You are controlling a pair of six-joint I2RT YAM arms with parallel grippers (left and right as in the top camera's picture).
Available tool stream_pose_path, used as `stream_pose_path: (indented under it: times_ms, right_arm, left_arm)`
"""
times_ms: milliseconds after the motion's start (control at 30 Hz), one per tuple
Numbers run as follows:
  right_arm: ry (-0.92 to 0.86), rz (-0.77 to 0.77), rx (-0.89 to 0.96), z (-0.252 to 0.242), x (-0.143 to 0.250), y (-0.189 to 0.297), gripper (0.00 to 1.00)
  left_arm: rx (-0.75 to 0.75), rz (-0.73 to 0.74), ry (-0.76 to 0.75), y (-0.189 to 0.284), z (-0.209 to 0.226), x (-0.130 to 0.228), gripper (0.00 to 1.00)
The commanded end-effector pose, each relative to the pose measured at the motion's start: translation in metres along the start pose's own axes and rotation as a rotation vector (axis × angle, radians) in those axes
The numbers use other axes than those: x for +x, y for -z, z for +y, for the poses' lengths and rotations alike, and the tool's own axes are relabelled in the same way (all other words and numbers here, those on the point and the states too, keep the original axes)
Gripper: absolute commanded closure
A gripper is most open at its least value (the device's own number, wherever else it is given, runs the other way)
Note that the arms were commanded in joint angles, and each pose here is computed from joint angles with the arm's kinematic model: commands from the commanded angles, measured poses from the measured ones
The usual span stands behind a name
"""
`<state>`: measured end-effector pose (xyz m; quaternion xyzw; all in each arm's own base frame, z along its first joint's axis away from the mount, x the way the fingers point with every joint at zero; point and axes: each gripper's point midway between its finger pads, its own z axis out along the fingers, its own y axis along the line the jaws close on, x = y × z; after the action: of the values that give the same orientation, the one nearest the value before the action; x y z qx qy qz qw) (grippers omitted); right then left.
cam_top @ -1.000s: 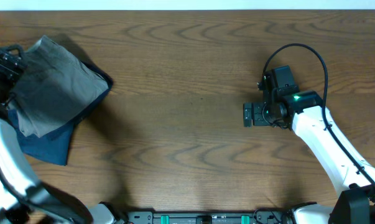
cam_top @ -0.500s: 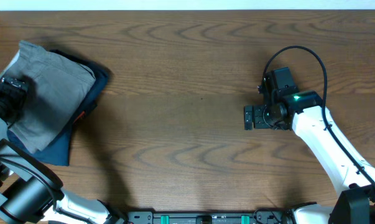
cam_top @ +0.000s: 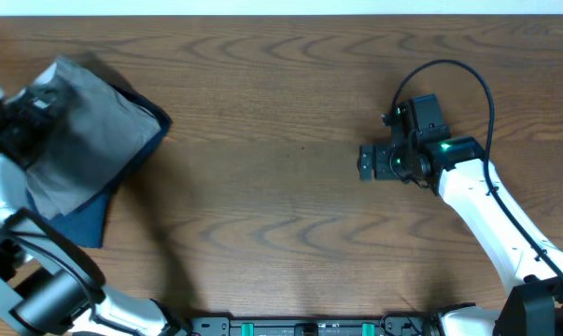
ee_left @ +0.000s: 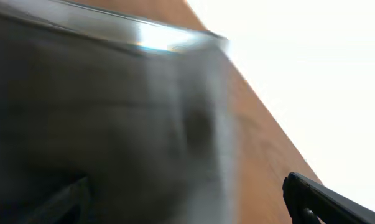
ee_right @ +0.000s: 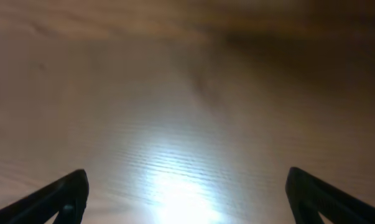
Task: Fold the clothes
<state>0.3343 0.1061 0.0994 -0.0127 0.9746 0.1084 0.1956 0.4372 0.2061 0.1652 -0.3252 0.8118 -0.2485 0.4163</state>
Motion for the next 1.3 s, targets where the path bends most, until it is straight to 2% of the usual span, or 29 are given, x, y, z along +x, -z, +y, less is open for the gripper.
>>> stream_pose_path:
  times_ms: [0, 100, 267, 367, 467, 633, 733, 867, 967, 1033, 1133, 1267]
  right_arm:
    - [-0.043, -0.044, -0.046, 0.005, -0.012, 0.0, 0.01]
    - [-0.071, -0.096, -0.053, 0.002, -0.026, 0.002, 0.01]
    - [-0.137, -0.13, -0.024, -0.025, -0.037, 0.006, 0.01]
    - [-0.215, -0.127, 0.006, -0.051, -0.036, 0.009, 0.01]
    - [-0.284, -0.077, 0.033, -0.074, -0.023, 0.011, 0.01]
    - [-0.343, 0.117, 0.086, -0.092, 0.027, 0.016, 0.01]
    - [-0.361, 0.238, 0.119, -0.094, 0.057, 0.023, 0.01]
    - [-0.365, 0.342, 0.128, -0.09, 0.082, 0.031, 0.01]
    - [-0.357, 0.375, 0.12, -0.086, 0.092, 0.041, 0.01]
    - [-0.348, 0.349, 0.118, -0.083, 0.093, 0.049, 0.01]
    - [-0.318, 0.217, 0.101, -0.078, 0.085, 0.063, 0.01]
    - [-0.252, -0.062, 0.062, -0.067, 0.071, 0.088, 0.01]
  left_arm:
    - [0.116, 0.058, -0.167, -0.01, -0.075, 0.026, 0.02]
    - [0.099, 0.14, -0.257, -0.032, -0.105, 0.066, 0.02]
    - [0.048, 0.319, -0.463, -0.055, -0.143, 0.153, 0.02]
    - [-0.051, 0.395, -0.62, -0.058, -0.15, 0.198, 0.02]
    - [-0.157, 0.486, -0.707, -0.05, -0.147, 0.239, 0.02]
    - [-0.286, 0.734, -0.721, -0.011, -0.118, 0.29, 0.02]
    - [-0.398, 0.897, -0.675, 0.025, -0.092, 0.307, 0.02]
    - [-0.497, 1.029, -0.628, 0.063, -0.074, 0.317, 0.02]
    - [-0.514, 1.022, -0.599, 0.082, -0.072, 0.318, 0.02]
    - [-0.481, 0.966, -0.604, 0.089, -0.074, 0.316, 0.02]
    - [-0.414, 0.819, -0.615, 0.101, -0.081, 0.307, 0.02]
    - [-0.374, 0.531, -0.604, 0.126, -0.084, 0.282, 0.02]
